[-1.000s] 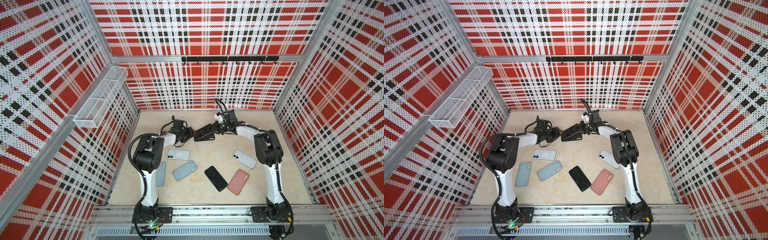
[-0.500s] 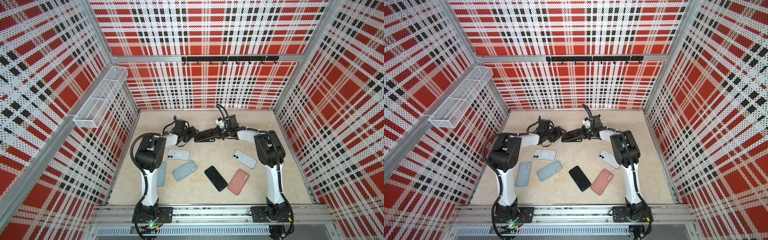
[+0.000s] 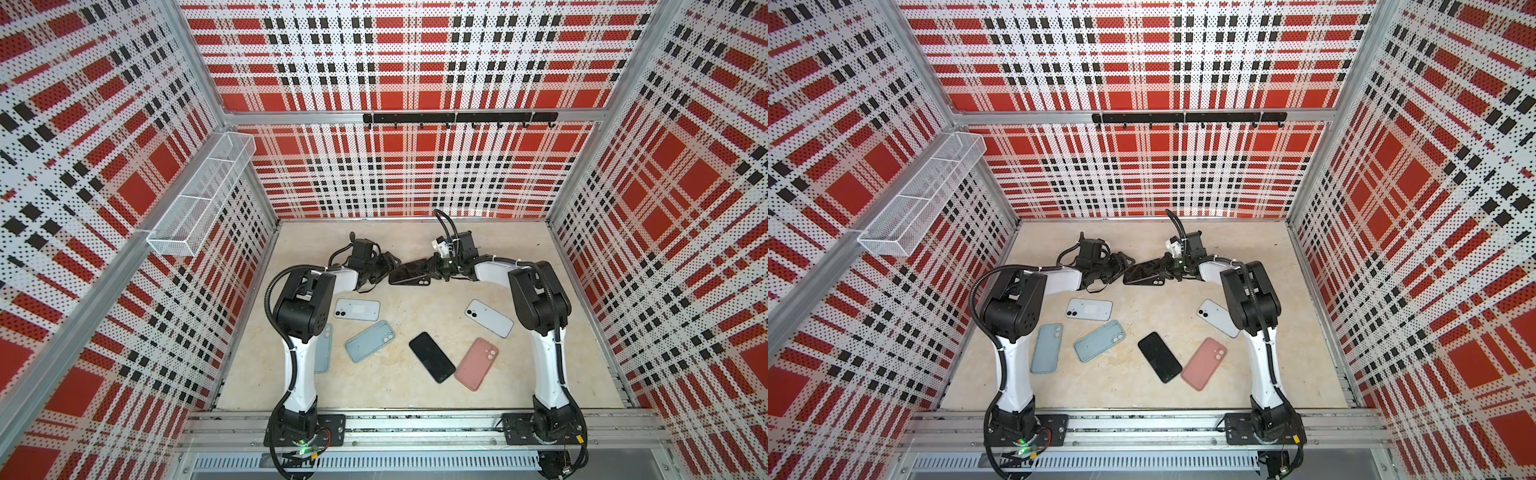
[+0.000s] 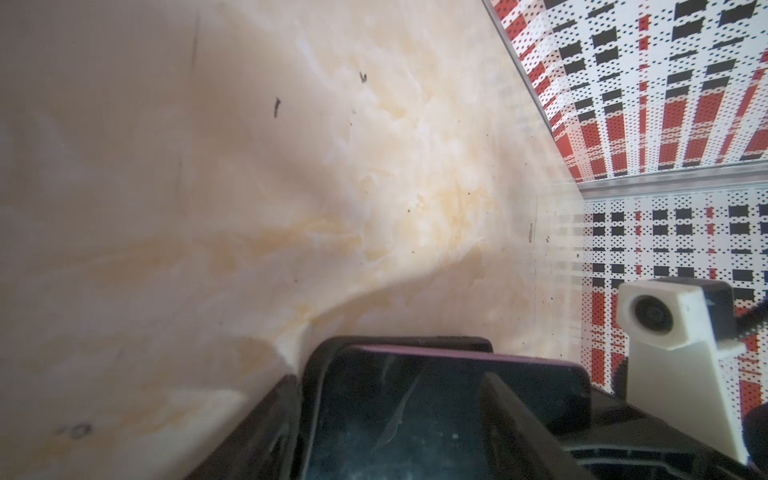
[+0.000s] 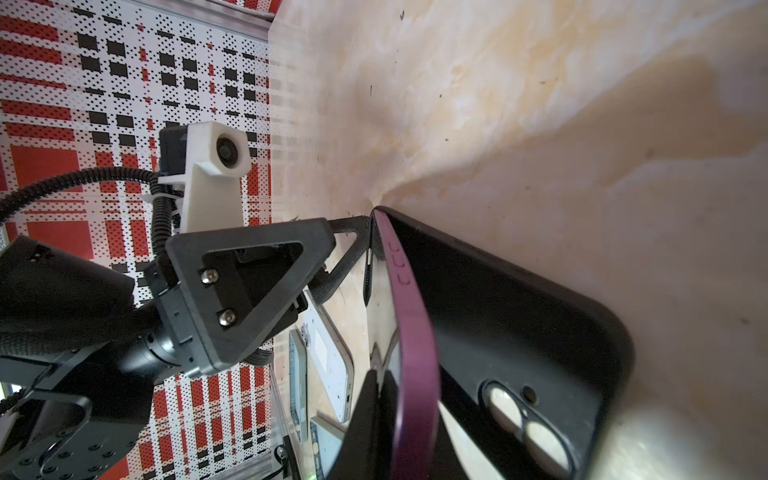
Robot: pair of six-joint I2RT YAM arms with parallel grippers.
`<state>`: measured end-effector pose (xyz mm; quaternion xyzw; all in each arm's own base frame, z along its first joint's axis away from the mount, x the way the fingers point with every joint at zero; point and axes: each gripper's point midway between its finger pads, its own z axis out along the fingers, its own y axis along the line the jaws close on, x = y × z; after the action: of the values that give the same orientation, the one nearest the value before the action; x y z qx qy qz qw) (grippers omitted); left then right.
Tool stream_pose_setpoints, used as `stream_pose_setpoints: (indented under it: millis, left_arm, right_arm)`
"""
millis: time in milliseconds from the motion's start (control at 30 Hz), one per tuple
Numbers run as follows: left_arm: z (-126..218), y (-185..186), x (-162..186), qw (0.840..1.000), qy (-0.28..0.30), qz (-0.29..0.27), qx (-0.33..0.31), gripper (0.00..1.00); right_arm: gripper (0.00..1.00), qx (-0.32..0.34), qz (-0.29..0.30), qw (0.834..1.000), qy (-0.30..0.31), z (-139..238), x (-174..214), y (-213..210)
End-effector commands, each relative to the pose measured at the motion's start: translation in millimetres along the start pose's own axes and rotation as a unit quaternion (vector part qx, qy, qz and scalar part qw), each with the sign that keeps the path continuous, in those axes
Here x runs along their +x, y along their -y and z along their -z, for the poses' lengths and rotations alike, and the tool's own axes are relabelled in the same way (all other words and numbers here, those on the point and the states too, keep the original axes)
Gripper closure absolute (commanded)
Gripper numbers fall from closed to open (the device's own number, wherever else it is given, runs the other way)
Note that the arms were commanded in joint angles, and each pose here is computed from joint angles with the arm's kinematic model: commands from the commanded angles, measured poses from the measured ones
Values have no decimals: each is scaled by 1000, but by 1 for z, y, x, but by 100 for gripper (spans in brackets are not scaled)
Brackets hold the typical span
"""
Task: Put the phone into the phone case
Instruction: 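Press the phone into the case with the right gripper while the left holds it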
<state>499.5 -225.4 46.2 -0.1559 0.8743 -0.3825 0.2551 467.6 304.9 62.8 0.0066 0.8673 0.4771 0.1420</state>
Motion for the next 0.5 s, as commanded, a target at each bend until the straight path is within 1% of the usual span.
stream_pose_setpoints:
  millis: [0,300,333,467]
  left_arm:
    - [-12,-16,28,999,-43,19,-14,30]
    - [-10,-15,25,999,-43,14,-12,30]
    - [-10,-14,25,999,-43,14,-11,30]
    - [-10,-13,23,999,-40,9,-11,30]
  right_arm:
    - [100,88,-23,995,-37,-22,43,56]
    - [100,116,-11,993,-10,-12,44,66]
    - [99,115,-10,993,-8,-12,43,65]
    - [92,121,0,993,1,-7,38,59]
